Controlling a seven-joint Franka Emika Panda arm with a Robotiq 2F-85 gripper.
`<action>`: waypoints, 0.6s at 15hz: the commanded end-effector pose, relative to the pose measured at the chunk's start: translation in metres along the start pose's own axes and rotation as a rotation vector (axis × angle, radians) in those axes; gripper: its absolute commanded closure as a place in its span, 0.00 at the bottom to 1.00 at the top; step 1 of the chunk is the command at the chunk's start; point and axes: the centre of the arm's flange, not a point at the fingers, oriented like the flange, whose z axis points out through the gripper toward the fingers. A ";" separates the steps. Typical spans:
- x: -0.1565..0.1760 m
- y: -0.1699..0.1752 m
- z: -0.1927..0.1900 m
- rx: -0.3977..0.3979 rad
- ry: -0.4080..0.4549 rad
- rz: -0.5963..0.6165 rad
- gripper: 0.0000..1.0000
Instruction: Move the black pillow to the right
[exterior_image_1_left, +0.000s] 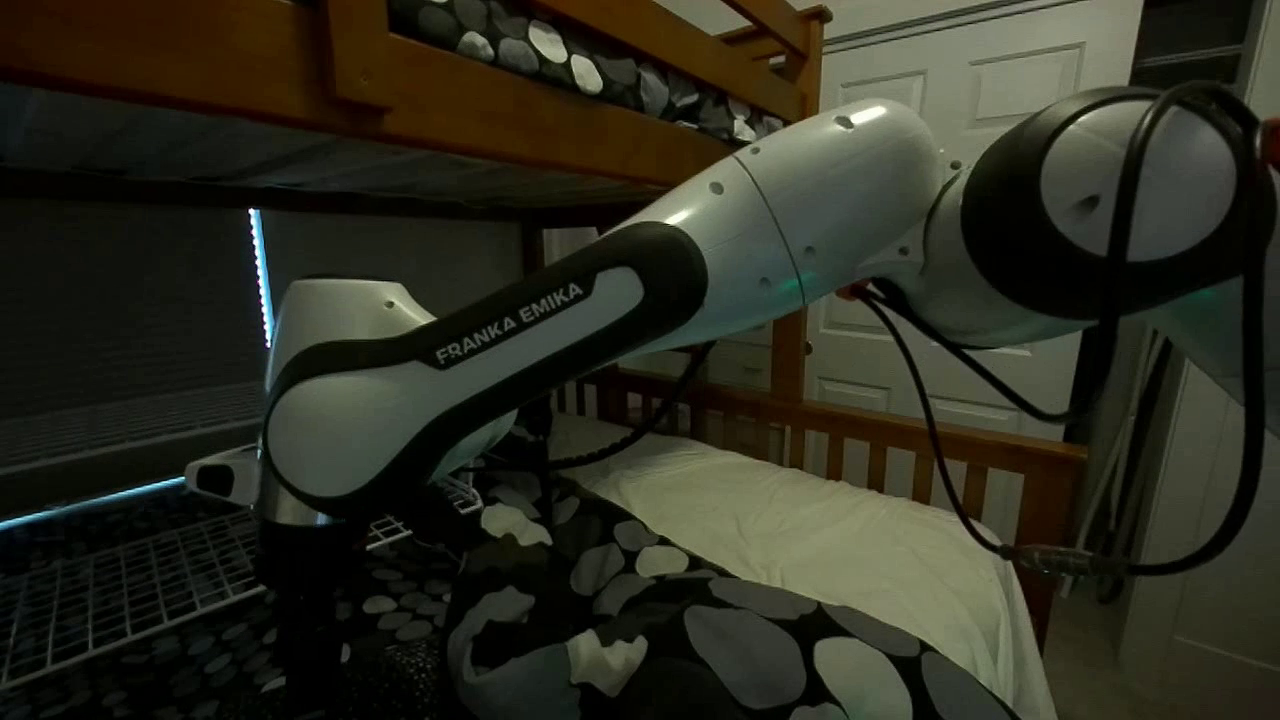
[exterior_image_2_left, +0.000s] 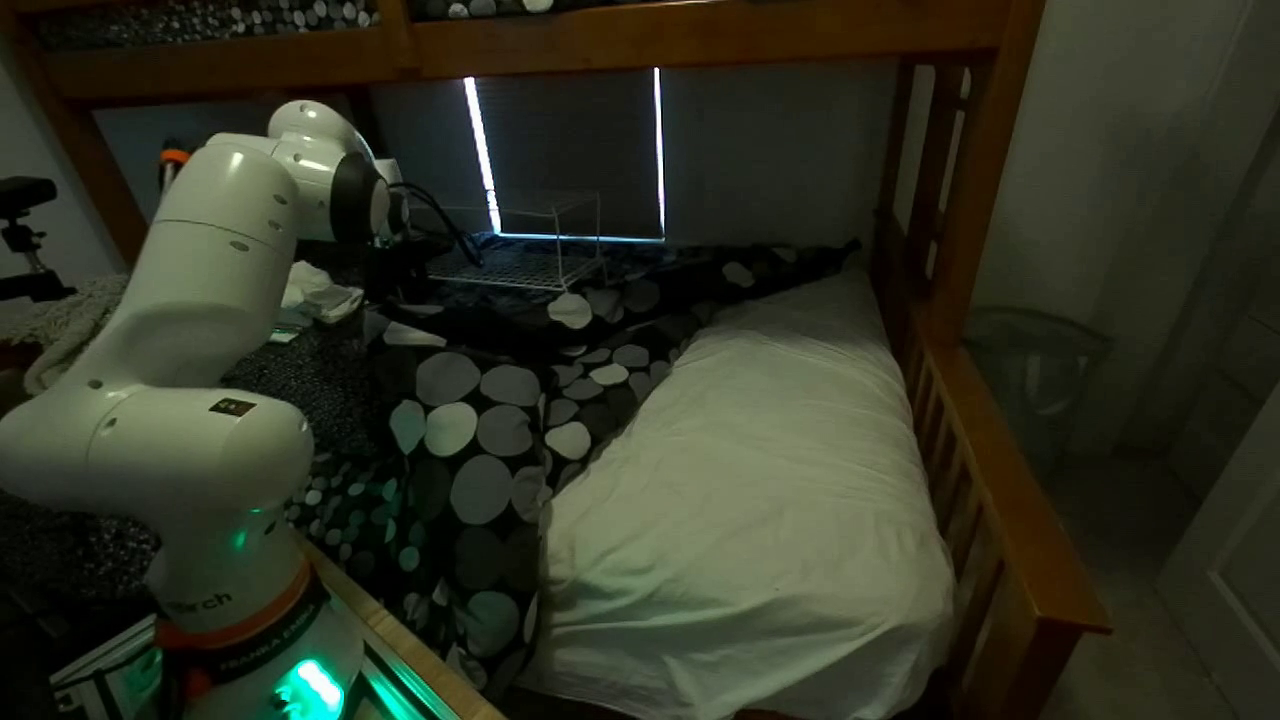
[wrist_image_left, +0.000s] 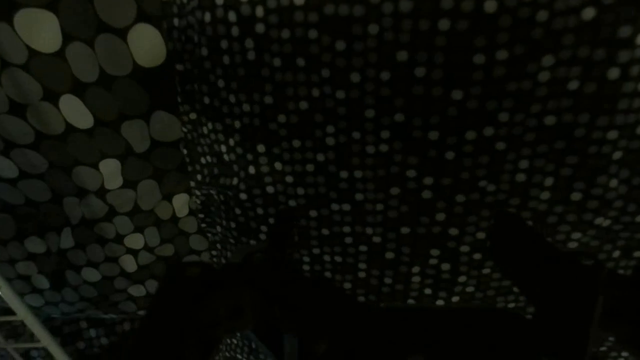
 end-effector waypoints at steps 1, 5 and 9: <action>0.013 0.015 0.022 0.007 0.012 -0.095 0.00; 0.016 0.019 0.041 0.051 0.036 -0.155 0.00; 0.014 0.020 0.053 0.109 0.058 -0.142 0.42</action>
